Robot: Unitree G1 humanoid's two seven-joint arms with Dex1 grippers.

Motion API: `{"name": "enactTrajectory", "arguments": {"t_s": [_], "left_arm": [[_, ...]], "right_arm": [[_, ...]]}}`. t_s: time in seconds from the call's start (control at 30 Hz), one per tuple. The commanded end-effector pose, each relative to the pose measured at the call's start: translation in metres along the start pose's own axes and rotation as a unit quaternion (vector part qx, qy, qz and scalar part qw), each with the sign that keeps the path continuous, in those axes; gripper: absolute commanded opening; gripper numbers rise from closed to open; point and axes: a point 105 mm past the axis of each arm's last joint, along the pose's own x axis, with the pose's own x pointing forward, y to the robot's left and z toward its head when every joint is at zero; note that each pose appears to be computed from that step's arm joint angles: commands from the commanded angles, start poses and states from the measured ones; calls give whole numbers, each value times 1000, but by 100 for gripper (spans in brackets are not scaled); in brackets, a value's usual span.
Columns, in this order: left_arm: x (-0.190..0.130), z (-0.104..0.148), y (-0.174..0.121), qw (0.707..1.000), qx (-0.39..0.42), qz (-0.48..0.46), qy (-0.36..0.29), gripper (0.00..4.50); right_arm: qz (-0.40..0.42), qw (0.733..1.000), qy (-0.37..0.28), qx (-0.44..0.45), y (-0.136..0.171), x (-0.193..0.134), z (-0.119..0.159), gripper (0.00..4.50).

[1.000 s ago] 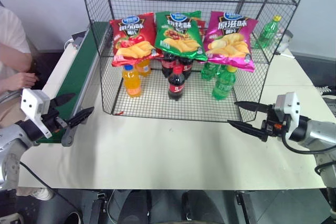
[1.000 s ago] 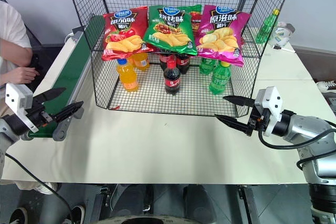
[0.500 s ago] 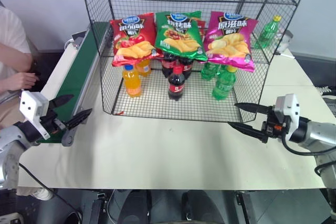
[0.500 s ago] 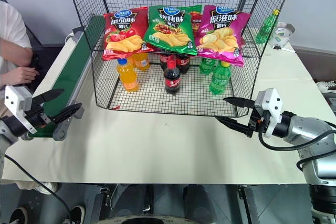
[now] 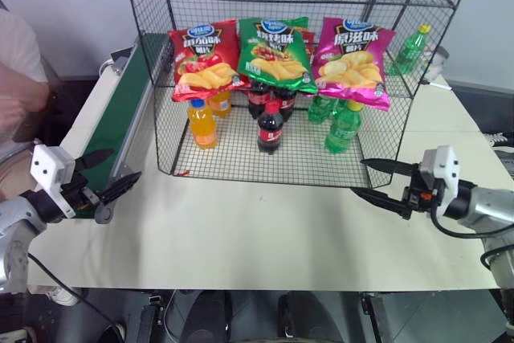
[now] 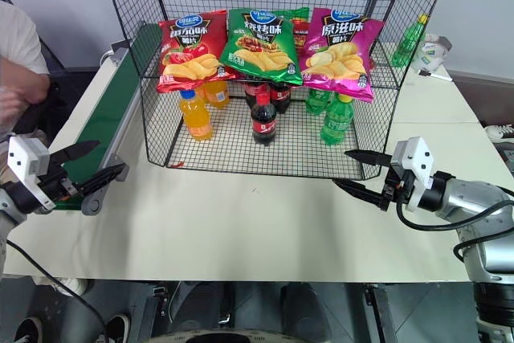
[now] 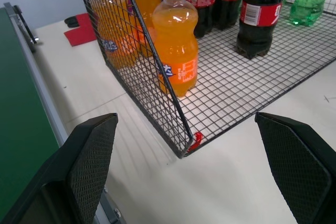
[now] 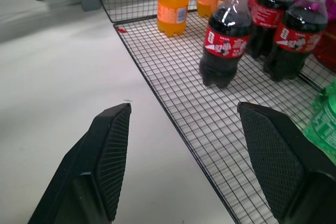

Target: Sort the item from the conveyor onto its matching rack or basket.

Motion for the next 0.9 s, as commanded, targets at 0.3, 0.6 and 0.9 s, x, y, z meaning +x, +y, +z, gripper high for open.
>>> {"name": "enactTrajectory", "arguments": {"t_s": [0.3,0.6,0.9], "left_arm": [[0,10,-1,1000,18,-5,-14,450],[-2,13,-5,999,30,-18,-20,450],[-2,11,-5,999,30,-21,-16,450]], "right_arm": [[-1,1000,-7,-14,0,-5,0,336],[-4,1000,-5,-18,-1,-4,-1,336],[1,1000,-6,-20,0,-1,3,336]]}}
